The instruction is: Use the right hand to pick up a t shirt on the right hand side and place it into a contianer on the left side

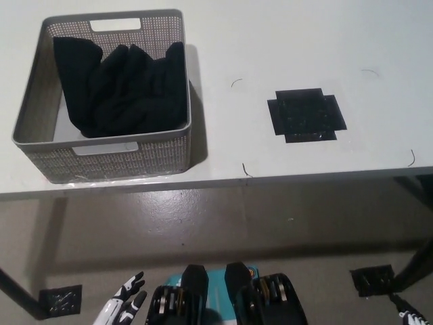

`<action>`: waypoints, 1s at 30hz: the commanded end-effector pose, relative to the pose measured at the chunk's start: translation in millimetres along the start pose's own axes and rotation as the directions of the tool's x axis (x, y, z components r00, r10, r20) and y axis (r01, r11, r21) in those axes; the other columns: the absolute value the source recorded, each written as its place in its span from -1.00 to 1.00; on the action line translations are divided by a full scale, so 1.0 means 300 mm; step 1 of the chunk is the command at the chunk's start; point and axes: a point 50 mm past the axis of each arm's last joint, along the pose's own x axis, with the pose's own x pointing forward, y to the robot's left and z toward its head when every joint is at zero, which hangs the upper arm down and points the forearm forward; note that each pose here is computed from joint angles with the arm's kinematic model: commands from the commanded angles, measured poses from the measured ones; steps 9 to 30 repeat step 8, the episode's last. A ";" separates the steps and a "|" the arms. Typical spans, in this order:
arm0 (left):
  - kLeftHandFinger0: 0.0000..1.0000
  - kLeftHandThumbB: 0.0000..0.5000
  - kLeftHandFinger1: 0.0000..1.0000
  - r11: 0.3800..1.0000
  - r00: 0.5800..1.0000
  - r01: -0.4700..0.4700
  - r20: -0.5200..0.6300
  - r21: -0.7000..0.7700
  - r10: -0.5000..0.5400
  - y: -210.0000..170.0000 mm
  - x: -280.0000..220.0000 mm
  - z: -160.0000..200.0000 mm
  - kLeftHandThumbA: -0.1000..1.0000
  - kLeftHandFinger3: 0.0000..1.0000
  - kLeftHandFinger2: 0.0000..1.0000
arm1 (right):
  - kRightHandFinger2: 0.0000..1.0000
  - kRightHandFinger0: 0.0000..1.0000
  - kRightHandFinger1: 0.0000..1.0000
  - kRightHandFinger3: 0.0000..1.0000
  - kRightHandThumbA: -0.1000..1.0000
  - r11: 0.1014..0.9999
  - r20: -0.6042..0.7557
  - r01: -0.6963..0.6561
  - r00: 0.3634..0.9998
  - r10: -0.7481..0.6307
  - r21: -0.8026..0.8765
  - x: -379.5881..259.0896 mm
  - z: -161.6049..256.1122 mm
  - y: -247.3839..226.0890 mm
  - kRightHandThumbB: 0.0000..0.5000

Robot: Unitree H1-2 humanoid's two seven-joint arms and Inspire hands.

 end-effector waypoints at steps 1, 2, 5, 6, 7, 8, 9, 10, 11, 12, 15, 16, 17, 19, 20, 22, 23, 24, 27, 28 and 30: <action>0.86 0.88 1.00 0.999 0.998 -0.036 0.052 0.023 0.035 0.044 0.006 0.010 1.00 1.00 1.00 | 1.00 1.00 1.00 1.00 0.77 1.000 0.062 0.024 0.998 -0.025 0.014 0.016 0.019 0.007 0.24; 0.85 0.87 1.00 0.999 0.998 -0.036 0.056 0.023 0.035 0.048 0.009 0.012 1.00 1.00 1.00 | 1.00 1.00 1.00 1.00 0.77 1.000 0.066 0.024 0.997 -0.025 0.018 0.019 0.028 0.013 0.25; 0.84 0.90 1.00 0.999 0.998 -0.035 0.050 0.028 0.033 0.051 0.009 0.022 1.00 1.00 1.00 | 1.00 1.00 1.00 1.00 0.82 1.000 0.073 0.015 0.997 -0.016 0.023 0.042 0.048 0.031 0.17; 0.83 0.90 1.00 0.999 0.998 -0.038 0.057 0.032 0.036 0.054 0.009 0.023 1.00 1.00 1.00 | 1.00 1.00 1.00 1.00 0.82 0.999 0.073 0.017 0.997 -0.019 0.028 0.053 0.055 0.036 0.17; 0.86 0.88 1.00 0.999 0.998 -0.026 0.052 0.034 0.024 0.053 0.011 0.025 1.00 1.00 1.00 | 1.00 1.00 1.00 1.00 0.83 0.999 0.072 0.022 0.997 -0.024 0.026 0.065 0.055 0.037 0.19; 0.86 0.86 1.00 0.999 0.998 -0.025 0.050 0.034 0.024 0.050 0.013 0.022 1.00 1.00 1.00 | 1.00 1.00 1.00 1.00 0.84 0.999 0.068 0.023 0.997 -0.025 0.024 0.072 0.051 0.038 0.21; 0.86 0.86 1.00 0.999 0.998 -0.025 0.050 0.034 0.024 0.050 0.013 0.022 1.00 1.00 1.00 | 1.00 1.00 1.00 1.00 0.84 0.999 0.068 0.023 0.997 -0.025 0.024 0.072 0.051 0.038 0.21; 0.86 0.86 1.00 0.999 0.998 -0.025 0.050 0.034 0.024 0.050 0.013 0.022 1.00 1.00 1.00 | 1.00 1.00 1.00 1.00 0.84 0.999 0.068 0.023 0.997 -0.025 0.024 0.072 0.051 0.038 0.21; 0.86 0.86 1.00 0.999 0.998 -0.025 0.050 0.034 0.024 0.050 0.013 0.022 1.00 1.00 1.00 | 1.00 1.00 1.00 1.00 0.84 0.999 0.068 0.023 0.997 -0.025 0.024 0.072 0.051 0.038 0.21; 0.86 0.86 1.00 0.999 0.998 -0.025 0.050 0.034 0.024 0.050 0.013 0.022 1.00 1.00 1.00 | 1.00 1.00 1.00 1.00 0.84 0.999 0.068 0.023 0.997 -0.025 0.024 0.072 0.051 0.038 0.21; 0.86 0.86 1.00 0.999 0.998 -0.025 0.050 0.034 0.024 0.050 0.013 0.022 1.00 1.00 1.00 | 1.00 1.00 1.00 1.00 0.84 0.999 0.068 0.023 0.997 -0.025 0.024 0.072 0.051 0.038 0.21; 0.86 0.86 1.00 0.999 0.998 -0.025 0.050 0.034 0.024 0.050 0.013 0.022 1.00 1.00 1.00 | 1.00 1.00 1.00 1.00 0.84 0.999 0.068 0.023 0.997 -0.025 0.024 0.072 0.051 0.038 0.21; 0.86 0.86 1.00 0.999 0.998 -0.025 0.050 0.034 0.024 0.050 0.013 0.022 1.00 1.00 1.00 | 1.00 1.00 1.00 1.00 0.84 0.999 0.068 0.023 0.997 -0.025 0.024 0.072 0.051 0.038 0.21; 0.86 0.86 1.00 0.999 0.998 -0.025 0.050 0.034 0.024 0.050 0.013 0.022 1.00 1.00 1.00 | 1.00 1.00 1.00 1.00 0.84 0.999 0.068 0.023 0.997 -0.025 0.024 0.072 0.051 0.038 0.21; 0.86 0.86 1.00 0.999 0.998 -0.025 0.050 0.034 0.024 0.050 0.013 0.022 1.00 1.00 1.00 | 1.00 1.00 1.00 1.00 0.84 0.999 0.068 0.023 0.997 -0.025 0.024 0.072 0.051 0.038 0.21; 0.86 0.86 1.00 0.999 0.998 -0.025 0.050 0.034 0.024 0.050 0.013 0.022 1.00 1.00 1.00 | 1.00 1.00 1.00 1.00 0.84 0.999 0.068 0.023 0.997 -0.025 0.024 0.072 0.051 0.038 0.21; 0.86 0.86 1.00 0.999 0.998 -0.025 0.050 0.034 0.024 0.050 0.013 0.022 1.00 1.00 1.00 | 1.00 1.00 1.00 1.00 0.84 0.999 0.068 0.023 0.997 -0.025 0.024 0.072 0.051 0.038 0.21; 0.86 0.86 1.00 0.999 0.998 -0.025 0.050 0.034 0.024 0.050 0.013 0.022 1.00 1.00 1.00 | 1.00 1.00 1.00 1.00 0.84 0.999 0.068 0.023 0.997 -0.025 0.024 0.072 0.051 0.038 0.21; 0.86 0.86 1.00 0.999 0.998 -0.025 0.050 0.034 0.024 0.050 0.013 0.022 1.00 1.00 1.00 | 1.00 1.00 1.00 1.00 0.84 0.999 0.068 0.023 0.997 -0.025 0.024 0.072 0.051 0.038 0.21; 0.86 0.86 1.00 0.999 0.998 -0.025 0.050 0.034 0.024 0.050 0.013 0.022 1.00 1.00 1.00 | 1.00 1.00 1.00 1.00 0.84 0.999 0.068 0.023 0.997 -0.025 0.024 0.072 0.051 0.038 0.21; 0.86 0.86 1.00 0.999 0.998 -0.025 0.050 0.034 0.024 0.050 0.013 0.022 1.00 1.00 1.00 | 1.00 1.00 1.00 1.00 0.84 0.999 0.068 0.023 0.997 -0.025 0.024 0.072 0.051 0.038 0.21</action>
